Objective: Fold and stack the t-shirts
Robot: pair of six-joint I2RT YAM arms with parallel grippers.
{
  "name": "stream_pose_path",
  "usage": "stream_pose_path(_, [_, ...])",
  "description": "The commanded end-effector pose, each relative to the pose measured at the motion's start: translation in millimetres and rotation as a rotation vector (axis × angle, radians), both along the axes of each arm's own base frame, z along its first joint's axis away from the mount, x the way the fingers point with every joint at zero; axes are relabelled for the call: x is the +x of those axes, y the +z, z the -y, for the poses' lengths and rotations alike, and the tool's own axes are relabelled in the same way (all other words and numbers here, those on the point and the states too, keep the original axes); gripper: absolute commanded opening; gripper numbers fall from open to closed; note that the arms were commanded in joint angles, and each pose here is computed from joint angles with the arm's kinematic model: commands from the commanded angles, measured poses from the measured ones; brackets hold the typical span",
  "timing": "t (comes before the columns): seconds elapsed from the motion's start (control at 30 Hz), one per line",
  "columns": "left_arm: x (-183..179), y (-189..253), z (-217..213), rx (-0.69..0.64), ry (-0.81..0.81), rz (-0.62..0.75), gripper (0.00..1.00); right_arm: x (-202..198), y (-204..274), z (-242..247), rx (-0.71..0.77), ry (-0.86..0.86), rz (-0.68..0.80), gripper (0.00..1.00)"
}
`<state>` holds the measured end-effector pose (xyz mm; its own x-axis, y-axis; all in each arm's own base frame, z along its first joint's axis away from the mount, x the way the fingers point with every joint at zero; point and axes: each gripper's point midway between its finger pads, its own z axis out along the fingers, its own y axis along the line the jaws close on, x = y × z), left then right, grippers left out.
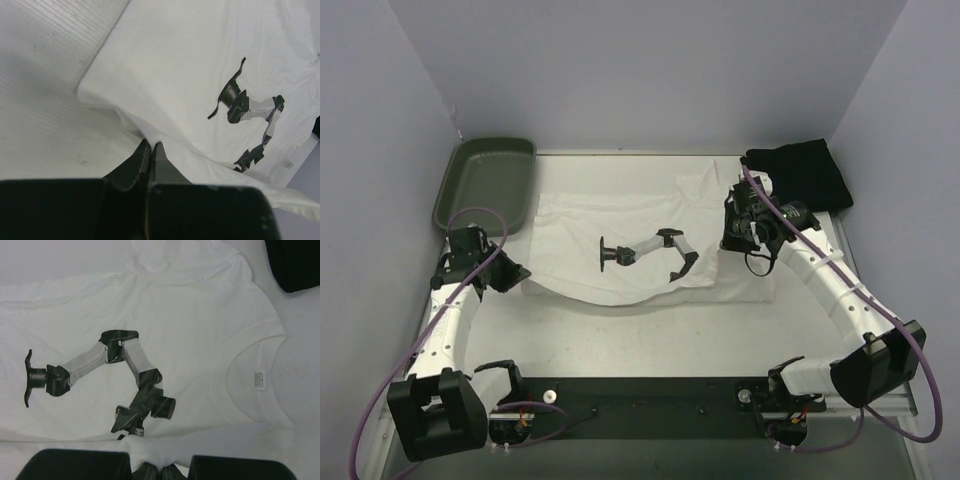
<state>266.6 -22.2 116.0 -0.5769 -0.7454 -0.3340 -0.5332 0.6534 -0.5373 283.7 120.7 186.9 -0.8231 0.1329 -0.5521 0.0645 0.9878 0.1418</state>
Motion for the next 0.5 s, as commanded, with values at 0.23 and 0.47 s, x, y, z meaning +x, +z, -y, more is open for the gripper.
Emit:
stream_pose_path(0.23, [47, 5, -13, -0.015, 0.081, 0.051, 0.0, 36, -12, -9, 0.043, 0.009, -0.015, 0.0])
stream_pose_path(0.47, [63, -2, -19, -0.012, 0.098, 0.029, 0.0, 59, -24, -7, 0.07, -0.005, -0.038, 0.0])
